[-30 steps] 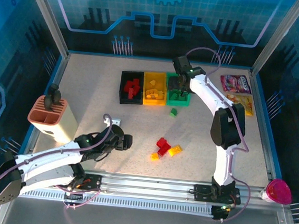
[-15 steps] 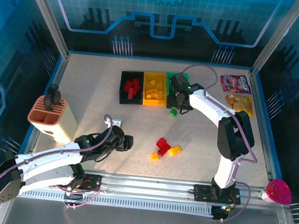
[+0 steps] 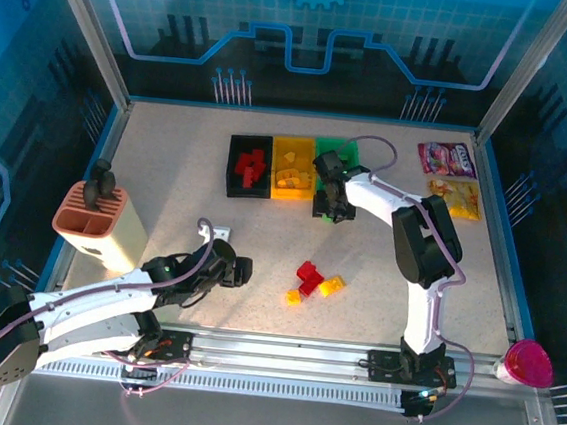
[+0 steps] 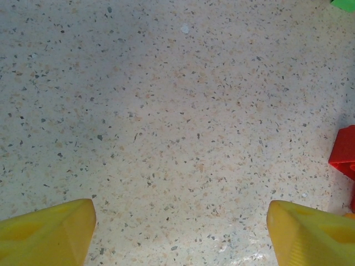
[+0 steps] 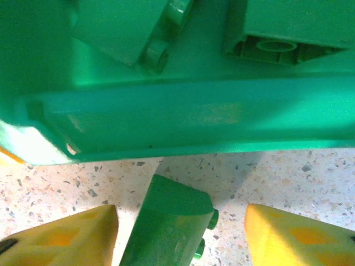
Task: Sort the legos into containers by color
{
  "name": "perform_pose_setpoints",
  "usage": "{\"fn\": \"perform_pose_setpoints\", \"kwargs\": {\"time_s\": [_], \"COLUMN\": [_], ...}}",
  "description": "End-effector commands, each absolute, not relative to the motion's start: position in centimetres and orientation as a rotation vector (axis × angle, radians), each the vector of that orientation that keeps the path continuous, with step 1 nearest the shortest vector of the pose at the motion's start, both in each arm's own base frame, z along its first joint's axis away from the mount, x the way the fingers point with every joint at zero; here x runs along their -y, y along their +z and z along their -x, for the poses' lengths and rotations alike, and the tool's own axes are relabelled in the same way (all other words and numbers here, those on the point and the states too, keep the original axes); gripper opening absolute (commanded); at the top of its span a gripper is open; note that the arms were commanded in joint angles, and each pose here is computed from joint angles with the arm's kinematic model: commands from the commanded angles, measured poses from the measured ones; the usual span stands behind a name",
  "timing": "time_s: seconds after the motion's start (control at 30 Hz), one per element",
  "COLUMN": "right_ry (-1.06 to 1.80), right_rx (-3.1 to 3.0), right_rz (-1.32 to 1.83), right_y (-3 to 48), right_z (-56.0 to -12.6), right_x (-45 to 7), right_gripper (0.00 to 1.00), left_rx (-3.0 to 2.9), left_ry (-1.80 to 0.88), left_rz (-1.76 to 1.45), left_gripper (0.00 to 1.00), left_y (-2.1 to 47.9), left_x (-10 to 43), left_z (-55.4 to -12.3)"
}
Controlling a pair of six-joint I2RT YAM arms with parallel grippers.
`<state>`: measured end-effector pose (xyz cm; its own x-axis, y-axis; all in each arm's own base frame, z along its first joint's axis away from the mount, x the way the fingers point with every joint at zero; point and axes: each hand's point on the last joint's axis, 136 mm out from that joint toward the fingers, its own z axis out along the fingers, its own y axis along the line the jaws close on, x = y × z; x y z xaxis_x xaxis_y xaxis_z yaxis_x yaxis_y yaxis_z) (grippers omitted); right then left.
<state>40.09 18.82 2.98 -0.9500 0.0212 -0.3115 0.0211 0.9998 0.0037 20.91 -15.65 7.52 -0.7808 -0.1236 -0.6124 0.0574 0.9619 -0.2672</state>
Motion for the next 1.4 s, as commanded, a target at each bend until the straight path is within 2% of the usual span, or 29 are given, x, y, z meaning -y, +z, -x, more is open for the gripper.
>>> {"fn": "perform_pose_setpoints", "kwargs": {"time_s": [0.0,0.23,0.4,0.57,0.8,1.0,1.23,1.37], "right_ry": [0.025,0.001,0.002,0.000,0.011,0.021,0.031,0.043], "right_rx": [-2.842,-2.848,-2.807,-2.724,-2.645,-2.630,-2.649,-2.657], "right_rz": [-0.033,-0.003,0.009,0.032,0.018,-0.006,-0.026,-0.035], "right_y": [2.1,2.1,4.2,8.1,12.8,14.1,13.5,12.9], "right_z": [-39.5,-38.4,-38.3,-39.6,-44.1,-47.6,-50.0,-50.5], "right_x": [-19.8,-20.2,-20.2,-20.0,-18.7,-17.7,-17.3,-17.4], "right_gripper": [0.56,0.38,0.30,0.29,0.29,0.29,0.30,0.35], "left_rx": [-2.435,-2.436,-2.434,-2.431,-2.424,-2.405,-2.385,-2.374], "left_ry": [-0.333,-0.333,-0.331,-0.332,-0.335,-0.348,-0.372,-0.391], "left_rz": [0.061,0.062,0.054,0.051,0.045,0.039,-0.006,-0.043], "left_gripper": [0.81,0.81,0.81,0.81,0.81,0.81,0.81,0.81], "left_y": [7.0,6.9,7.1,7.2,7.6,8.2,9.1,9.6], "left_x": [15.3,15.4,15.5,15.4,15.5,15.5,16.4,17.1], "left_z": [-20.9,-21.1,-21.0,-21.0,-20.9,-20.9,-21.1,-21.0]}}
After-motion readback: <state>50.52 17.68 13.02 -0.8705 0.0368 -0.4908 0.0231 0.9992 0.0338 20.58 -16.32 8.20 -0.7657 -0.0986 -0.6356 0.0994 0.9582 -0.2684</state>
